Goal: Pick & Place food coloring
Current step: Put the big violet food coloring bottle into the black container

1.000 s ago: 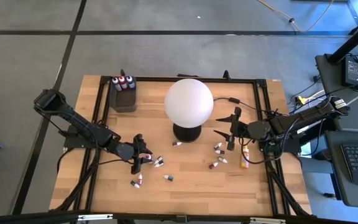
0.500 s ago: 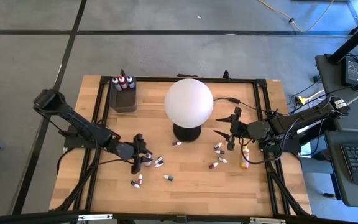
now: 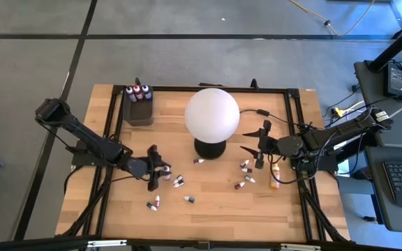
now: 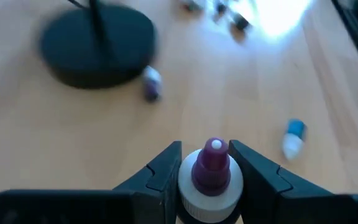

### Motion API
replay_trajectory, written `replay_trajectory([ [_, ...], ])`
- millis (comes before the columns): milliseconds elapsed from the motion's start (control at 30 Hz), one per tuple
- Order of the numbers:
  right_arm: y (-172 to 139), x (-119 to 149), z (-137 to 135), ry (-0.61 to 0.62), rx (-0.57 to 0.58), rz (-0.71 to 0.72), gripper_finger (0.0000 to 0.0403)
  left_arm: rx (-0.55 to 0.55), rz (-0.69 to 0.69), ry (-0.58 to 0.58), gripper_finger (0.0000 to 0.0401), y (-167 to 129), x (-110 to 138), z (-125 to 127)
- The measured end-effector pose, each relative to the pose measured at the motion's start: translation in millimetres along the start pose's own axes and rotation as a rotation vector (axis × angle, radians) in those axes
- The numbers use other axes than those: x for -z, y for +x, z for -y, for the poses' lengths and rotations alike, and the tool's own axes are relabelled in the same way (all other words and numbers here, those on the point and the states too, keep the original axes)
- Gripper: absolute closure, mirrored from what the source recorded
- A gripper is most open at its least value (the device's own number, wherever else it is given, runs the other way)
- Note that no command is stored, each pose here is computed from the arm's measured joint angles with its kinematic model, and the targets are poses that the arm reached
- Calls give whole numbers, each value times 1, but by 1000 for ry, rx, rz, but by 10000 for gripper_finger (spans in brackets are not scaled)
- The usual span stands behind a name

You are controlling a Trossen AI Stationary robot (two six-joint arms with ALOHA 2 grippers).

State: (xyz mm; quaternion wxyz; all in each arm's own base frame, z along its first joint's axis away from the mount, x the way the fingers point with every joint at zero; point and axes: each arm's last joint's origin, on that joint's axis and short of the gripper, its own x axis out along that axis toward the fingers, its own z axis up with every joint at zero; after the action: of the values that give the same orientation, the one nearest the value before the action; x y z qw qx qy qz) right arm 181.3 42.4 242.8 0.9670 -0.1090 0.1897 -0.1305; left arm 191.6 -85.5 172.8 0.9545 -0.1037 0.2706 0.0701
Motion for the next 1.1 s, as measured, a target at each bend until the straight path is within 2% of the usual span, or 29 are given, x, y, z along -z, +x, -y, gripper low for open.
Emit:
replay_trajectory([
  [67, 0, 0, 0, 0, 0, 0, 173, -105, 53, -21, 288, -9, -5, -6],
  [133, 0, 0, 0, 0, 0, 0, 173, -261, 111, -27, 288, -20, -11, -14],
  [333, 0, 0, 0, 1, 2, 3, 173, -674, 383, -12, 288, -51, -32, -32],
  [433, 0, -1, 0, -22, 4, 5, 173, -840, 446, -11, 288, -58, -40, -45],
  [667, 2, -1, 4, -36, 23, 5, 173, -1137, 443, -107, 288, -58, -54, -88],
  [833, 3, 1, 6, -30, 37, -12, 173, -1295, 373, -213, 288, -57, -46, -126],
  [1000, 4, 1, 6, -42, 35, -18, 173, -1377, 295, -365, 288, -55, -23, -160],
  [1100, 4, 1, 7, -43, 36, -19, 173, -1405, 305, -444, 288, -54, -14, -174],
])
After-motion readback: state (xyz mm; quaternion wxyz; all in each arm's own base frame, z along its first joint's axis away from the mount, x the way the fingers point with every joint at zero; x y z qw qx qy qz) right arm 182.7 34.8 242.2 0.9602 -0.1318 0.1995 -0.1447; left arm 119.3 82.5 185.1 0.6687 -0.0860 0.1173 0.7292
